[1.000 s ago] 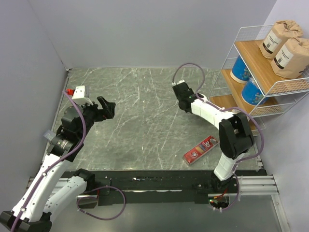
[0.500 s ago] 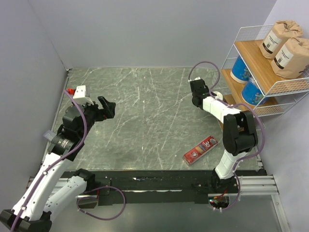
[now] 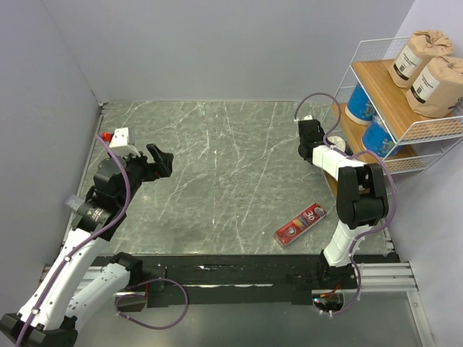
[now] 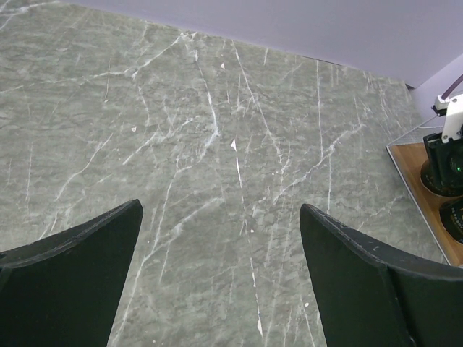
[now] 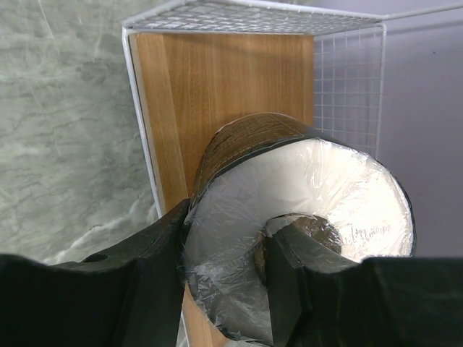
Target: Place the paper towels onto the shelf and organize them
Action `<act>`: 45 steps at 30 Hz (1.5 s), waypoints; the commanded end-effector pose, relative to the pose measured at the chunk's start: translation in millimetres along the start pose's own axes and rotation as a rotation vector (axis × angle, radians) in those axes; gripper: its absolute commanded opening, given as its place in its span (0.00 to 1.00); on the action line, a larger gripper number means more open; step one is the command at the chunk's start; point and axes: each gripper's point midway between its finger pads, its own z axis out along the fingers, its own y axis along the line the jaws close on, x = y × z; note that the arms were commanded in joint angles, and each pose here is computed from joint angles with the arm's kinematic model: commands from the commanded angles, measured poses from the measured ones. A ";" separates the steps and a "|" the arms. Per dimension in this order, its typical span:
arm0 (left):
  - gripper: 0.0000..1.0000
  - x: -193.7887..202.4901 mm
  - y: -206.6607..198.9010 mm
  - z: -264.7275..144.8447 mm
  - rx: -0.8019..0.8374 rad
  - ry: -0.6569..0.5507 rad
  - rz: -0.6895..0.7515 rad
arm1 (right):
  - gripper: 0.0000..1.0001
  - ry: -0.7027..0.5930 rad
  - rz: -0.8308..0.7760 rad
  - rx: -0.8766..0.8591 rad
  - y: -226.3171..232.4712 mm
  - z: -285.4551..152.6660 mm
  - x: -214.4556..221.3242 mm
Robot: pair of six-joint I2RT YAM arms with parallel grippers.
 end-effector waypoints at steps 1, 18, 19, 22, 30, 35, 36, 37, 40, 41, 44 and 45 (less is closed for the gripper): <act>0.96 -12.7 -3.9 -1.2 0.005 -0.036 -0.009 | 0.48 -0.050 0.006 0.047 -9.8 4.1 -15.0; 0.96 -14.7 -3.7 -4.1 0.003 -0.047 -0.010 | 0.63 -0.041 0.062 0.180 -53.3 -30.8 -21.5; 0.96 -15.1 -3.8 -4.4 0.004 -0.048 -0.011 | 0.63 -0.052 0.058 0.172 -49.5 -33.8 -22.6; 0.96 -15.3 -3.4 -4.0 0.001 -0.050 -0.011 | 0.64 -0.081 0.041 0.175 -42.2 -50.0 -28.9; 0.97 -17.2 -5.7 -5.6 0.015 -0.060 -0.010 | 0.70 -0.229 0.111 0.043 -10.5 -127.3 -60.9; 0.96 -21.8 -13.7 -12.3 0.068 -0.085 -0.005 | 0.78 -0.362 0.252 -0.205 9.8 -202.4 -71.6; 0.96 -22.3 -16.2 -13.6 0.083 -0.089 -0.004 | 0.80 -0.391 0.267 -0.248 12.6 -214.2 -72.8; 0.97 -23.7 -20.6 -15.2 0.108 -0.095 -0.002 | 0.82 -0.451 0.307 -0.325 13.4 -239.4 -76.9; 0.96 -25.7 -29.7 -19.8 0.163 -0.104 0.009 | 1.00 -0.531 0.358 -0.434 8.6 -281.1 -76.4; 0.96 -25.5 -31.9 -21.0 0.176 -0.105 0.012 | 1.00 -0.542 0.373 -0.480 10.4 -290.8 -75.0; 0.97 -27.8 -40.9 -26.3 0.233 -0.126 0.019 | 1.00 -0.595 0.437 -0.646 8.3 -326.5 -67.1; 0.96 -27.8 -41.7 -27.7 0.242 -0.131 0.022 | 0.99 -0.616 0.439 -0.707 11.7 -336.8 -64.7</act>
